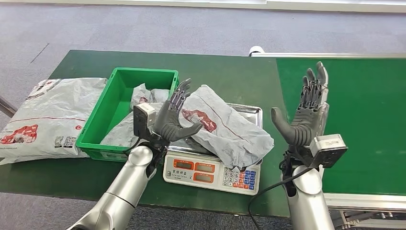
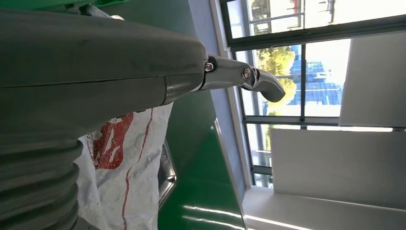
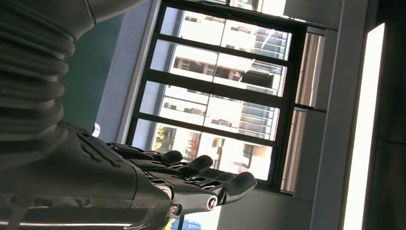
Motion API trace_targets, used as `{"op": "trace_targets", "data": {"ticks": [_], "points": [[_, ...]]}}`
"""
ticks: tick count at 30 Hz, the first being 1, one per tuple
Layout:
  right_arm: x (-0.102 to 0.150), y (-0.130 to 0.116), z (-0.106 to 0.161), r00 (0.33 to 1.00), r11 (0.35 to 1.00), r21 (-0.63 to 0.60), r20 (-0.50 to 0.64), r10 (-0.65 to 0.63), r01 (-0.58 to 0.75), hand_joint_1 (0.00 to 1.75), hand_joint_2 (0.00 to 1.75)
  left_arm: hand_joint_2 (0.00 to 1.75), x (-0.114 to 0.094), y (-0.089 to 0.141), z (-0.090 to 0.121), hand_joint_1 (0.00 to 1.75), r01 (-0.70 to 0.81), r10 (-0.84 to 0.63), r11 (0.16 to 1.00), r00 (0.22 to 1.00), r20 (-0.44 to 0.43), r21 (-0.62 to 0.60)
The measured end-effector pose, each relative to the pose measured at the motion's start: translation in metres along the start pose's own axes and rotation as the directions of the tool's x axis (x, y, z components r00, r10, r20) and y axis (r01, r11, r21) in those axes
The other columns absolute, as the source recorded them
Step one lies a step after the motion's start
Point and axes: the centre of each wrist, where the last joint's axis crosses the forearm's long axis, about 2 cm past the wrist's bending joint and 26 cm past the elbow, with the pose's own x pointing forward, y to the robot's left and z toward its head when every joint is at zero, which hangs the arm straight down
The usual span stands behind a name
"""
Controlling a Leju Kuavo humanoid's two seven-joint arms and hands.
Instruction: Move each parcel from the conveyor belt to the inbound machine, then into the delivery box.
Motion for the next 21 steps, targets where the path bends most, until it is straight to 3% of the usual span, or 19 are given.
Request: {"op": "trace_targets", "data": {"ticks": [3, 7, 12, 21], "points": [[0.000, 0.001, -0.001, 1.000, 1.000, -0.001, 0.002, 0.009, -0.009, 0.00, 1.75, 1.75, -0.001, -0.001, -0.008, 0.00, 0.034, -0.034, 0.999, 0.999, -0.038, -0.012], [0.000, 0.006, -0.008, 1.000, 1.000, -0.014, 0.009, 0.027, -0.027, 0.00, 1.75, 1.75, -0.008, -0.015, -0.034, 0.00, 0.195, -0.219, 0.973, 0.946, -0.237, -0.122], [0.000, 0.009, -0.008, 1.000, 1.000, -0.017, 0.005, 0.023, -0.023, 0.00, 1.75, 1.75, -0.023, -0.033, -0.028, 0.00, 0.297, -0.394, 0.909, 0.840, -0.372, -0.291], [-0.003, 0.010, -0.011, 0.999, 0.999, 0.003, -0.003, 0.045, -0.045, 0.00, 1.75, 1.75, -0.034, -0.046, -0.020, 0.00, 0.326, -0.554, 0.805, 0.711, -0.433, -0.495]]}}
